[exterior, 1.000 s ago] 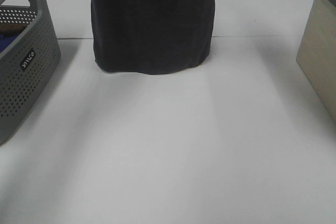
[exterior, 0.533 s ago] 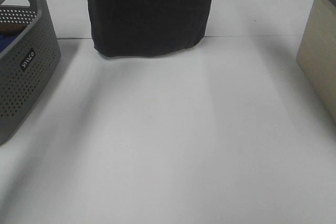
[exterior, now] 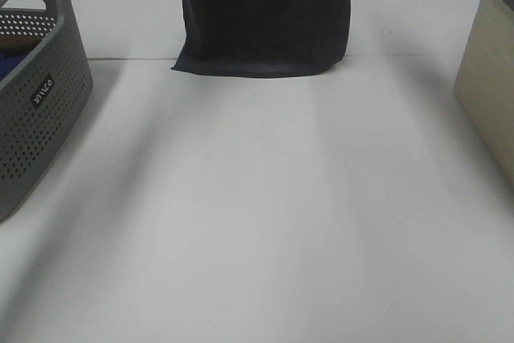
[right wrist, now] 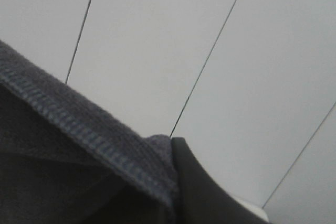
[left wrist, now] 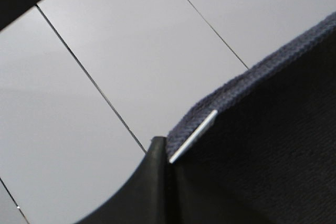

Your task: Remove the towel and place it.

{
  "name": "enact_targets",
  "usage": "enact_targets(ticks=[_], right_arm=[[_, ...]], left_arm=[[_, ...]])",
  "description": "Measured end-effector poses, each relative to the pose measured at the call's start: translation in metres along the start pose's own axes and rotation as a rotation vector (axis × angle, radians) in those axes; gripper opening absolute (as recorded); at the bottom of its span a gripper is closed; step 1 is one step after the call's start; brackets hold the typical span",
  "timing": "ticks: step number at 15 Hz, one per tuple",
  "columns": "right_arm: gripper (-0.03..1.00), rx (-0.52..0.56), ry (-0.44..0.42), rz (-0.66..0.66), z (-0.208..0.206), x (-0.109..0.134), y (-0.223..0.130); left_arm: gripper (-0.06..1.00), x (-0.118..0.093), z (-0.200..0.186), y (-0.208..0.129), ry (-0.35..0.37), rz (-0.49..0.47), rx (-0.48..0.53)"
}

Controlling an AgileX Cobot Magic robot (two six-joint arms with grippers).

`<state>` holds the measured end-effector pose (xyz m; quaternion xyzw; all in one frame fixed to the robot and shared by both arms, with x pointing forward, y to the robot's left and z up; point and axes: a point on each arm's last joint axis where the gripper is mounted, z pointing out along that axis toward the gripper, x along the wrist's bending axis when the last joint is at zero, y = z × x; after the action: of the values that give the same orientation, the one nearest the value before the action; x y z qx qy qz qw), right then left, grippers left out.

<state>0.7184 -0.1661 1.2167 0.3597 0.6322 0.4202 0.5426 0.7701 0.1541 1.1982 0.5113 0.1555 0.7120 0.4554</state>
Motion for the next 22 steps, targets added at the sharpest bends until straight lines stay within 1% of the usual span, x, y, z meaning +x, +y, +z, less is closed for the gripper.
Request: enact_targets(ticks=[1,2,4,5,6,7,10,11,12,14,15,16,17,18,19,20,21,22], right_arm=[[0.01,0.069,0.012,0.022,-0.001,0.001,-0.006],[0.01,0.106,0.017,0.033,-0.002,0.001,-0.008],[0.01,0.235,0.045,0.081,-0.012,0.000,-0.012],[0.01,0.307,0.067,0.100,-0.019,-0.001,-0.013],[0.01,0.419,0.130,0.121,-0.037,-0.001,-0.010],[0.01,0.436,0.144,0.125,-0.041,-0.002,-0.009],[0.01,0.512,0.228,0.168,-0.064,-0.002,0.001],[0.01,0.523,0.244,0.180,-0.073,-0.004,0.006],[0.01,0.541,0.263,0.192,-0.080,-0.005,0.010],[0.01,0.605,0.317,0.196,-0.092,-0.003,0.011],[0.01,0.619,0.328,0.194,-0.094,-0.002,0.010],[0.01,0.649,0.346,0.192,-0.096,-0.001,0.008],[0.01,0.661,0.353,0.193,-0.097,0.000,0.007],[0.01,0.668,0.361,0.196,-0.097,0.000,0.007],[0.01,0.682,0.394,0.215,-0.103,0.003,0.006],[0.01,0.697,0.416,0.226,-0.108,0.005,0.005],[0.01,0.705,0.424,0.230,-0.110,0.006,0.003],[0.01,0.729,0.441,0.236,-0.114,0.008,-0.001]], left_arm=[[0.00,-0.008,-0.001,-0.003,-0.065,-0.005,0.075],[0.00,-0.012,-0.001,-0.004,-0.097,-0.007,0.112],[0.00,-0.028,-0.010,-0.004,-0.283,-0.017,0.323],[0.00,-0.028,-0.017,0.001,-0.366,-0.025,0.418],[0.00,-0.020,-0.035,0.017,-0.511,-0.059,0.592],[0.00,-0.016,-0.039,0.022,-0.531,-0.076,0.626],[0.00,0.008,-0.061,0.049,-0.588,-0.179,0.780],[0.00,0.015,-0.066,0.057,-0.582,-0.217,0.808],[0.00,0.021,-0.069,0.064,-0.558,-0.267,0.819],[0.00,0.031,-0.072,0.076,-0.515,-0.350,0.823],[0.00,0.032,-0.073,0.077,-0.506,-0.376,0.827],[0.00,0.032,-0.073,0.079,-0.494,-0.427,0.838],[0.00,0.032,-0.076,0.079,-0.489,-0.467,0.865],[0.00,0.030,-0.080,0.078,-0.501,-0.494,0.907],[0.00,0.025,-0.099,0.072,-0.545,-0.524,1.034],[0.00,0.019,-0.114,0.067,-0.579,-0.526,1.107],[0.00,0.020,-0.129,0.068,-0.605,-0.529,1.150],[0.00,0.020,-0.138,0.068,-0.620,-0.526,1.172]])
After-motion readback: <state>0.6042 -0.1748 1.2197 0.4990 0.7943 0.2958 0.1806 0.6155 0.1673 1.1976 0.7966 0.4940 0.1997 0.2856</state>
